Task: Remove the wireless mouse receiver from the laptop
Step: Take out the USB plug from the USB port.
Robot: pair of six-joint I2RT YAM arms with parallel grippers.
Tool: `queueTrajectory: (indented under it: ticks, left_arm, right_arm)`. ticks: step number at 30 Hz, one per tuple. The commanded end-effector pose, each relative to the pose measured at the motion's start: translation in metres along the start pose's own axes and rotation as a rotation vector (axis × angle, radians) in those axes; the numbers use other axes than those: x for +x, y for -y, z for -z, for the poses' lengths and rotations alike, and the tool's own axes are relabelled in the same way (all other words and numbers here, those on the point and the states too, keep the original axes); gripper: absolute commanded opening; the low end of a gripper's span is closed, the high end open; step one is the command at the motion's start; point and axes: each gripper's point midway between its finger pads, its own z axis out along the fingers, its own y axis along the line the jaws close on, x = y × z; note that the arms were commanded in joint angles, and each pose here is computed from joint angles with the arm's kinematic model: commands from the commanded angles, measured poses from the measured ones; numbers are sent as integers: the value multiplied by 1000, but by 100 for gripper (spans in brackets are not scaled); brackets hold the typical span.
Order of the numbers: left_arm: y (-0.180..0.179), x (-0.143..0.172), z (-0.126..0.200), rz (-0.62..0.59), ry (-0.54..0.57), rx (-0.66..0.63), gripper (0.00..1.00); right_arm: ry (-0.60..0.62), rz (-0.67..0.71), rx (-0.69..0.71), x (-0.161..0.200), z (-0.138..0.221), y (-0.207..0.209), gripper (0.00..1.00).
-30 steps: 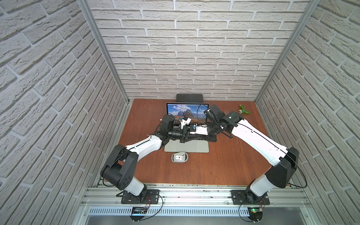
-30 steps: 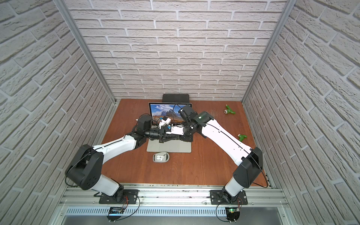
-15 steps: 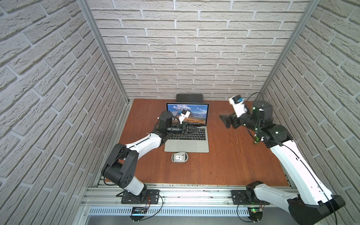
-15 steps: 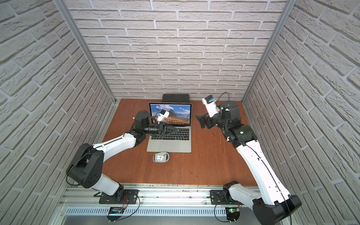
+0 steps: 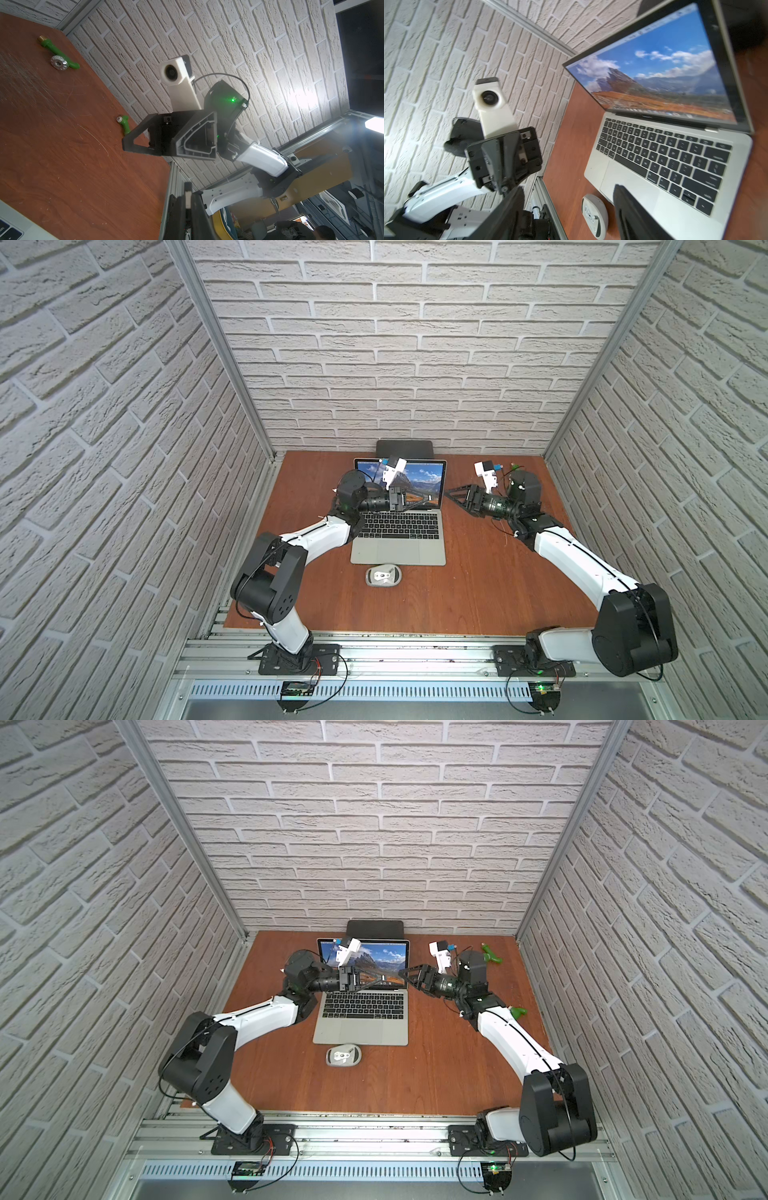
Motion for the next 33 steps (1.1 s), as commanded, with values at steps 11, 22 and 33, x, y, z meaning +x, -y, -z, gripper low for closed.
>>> queueTrajectory:
  ticks: [11, 22, 33]
  left_arm:
    - [23, -10, -3, -97, 5, 52, 0]
    - [24, -9, -2, -89, 1, 52, 0]
    - [28, -3, -4, -96, -20, 61, 0]
  right_arm:
    - [-154, 160, -276, 20, -11, -67, 52]
    - [-208, 169, -293, 29, -14, -71, 23]
    - [-185, 189, -272, 22, -17, -70, 22]
